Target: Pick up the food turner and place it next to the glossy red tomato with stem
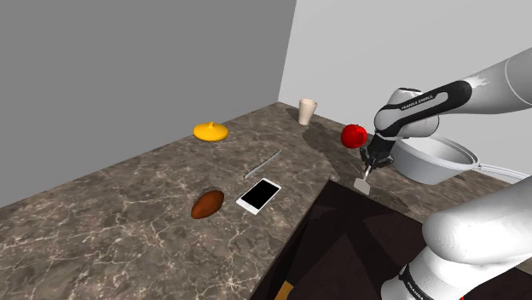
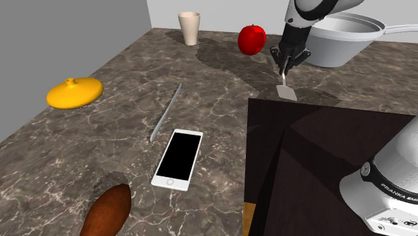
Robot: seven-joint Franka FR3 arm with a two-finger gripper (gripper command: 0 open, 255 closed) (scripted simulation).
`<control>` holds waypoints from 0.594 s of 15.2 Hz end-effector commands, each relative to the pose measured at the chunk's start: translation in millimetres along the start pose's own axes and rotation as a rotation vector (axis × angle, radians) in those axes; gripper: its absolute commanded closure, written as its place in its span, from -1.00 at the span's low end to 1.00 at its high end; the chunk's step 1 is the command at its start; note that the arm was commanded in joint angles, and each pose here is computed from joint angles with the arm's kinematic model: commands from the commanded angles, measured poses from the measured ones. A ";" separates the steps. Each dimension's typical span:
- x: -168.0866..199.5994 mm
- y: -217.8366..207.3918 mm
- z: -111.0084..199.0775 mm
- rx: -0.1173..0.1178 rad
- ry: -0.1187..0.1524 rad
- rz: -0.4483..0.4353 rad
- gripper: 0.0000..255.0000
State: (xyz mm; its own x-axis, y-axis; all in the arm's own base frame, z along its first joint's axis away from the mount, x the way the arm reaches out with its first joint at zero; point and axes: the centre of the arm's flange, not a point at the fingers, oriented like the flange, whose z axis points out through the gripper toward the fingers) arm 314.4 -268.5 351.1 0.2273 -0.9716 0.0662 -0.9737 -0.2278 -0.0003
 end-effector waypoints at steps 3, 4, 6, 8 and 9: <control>-0.2 -0.2 0.6 0.000 0.000 0.000 1.00; -0.2 -0.2 0.6 0.000 0.000 0.000 1.00; -0.2 -0.2 0.6 0.000 0.000 0.000 -1.00; -0.2 -0.2 0.6 0.000 0.000 0.000 -1.00; -0.2 -0.2 0.6 0.000 0.000 0.000 -1.00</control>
State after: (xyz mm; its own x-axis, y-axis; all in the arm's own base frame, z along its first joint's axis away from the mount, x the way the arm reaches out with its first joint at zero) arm 314.6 -268.3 350.5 0.2273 -0.9715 0.0664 -0.9737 -0.2279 -0.0004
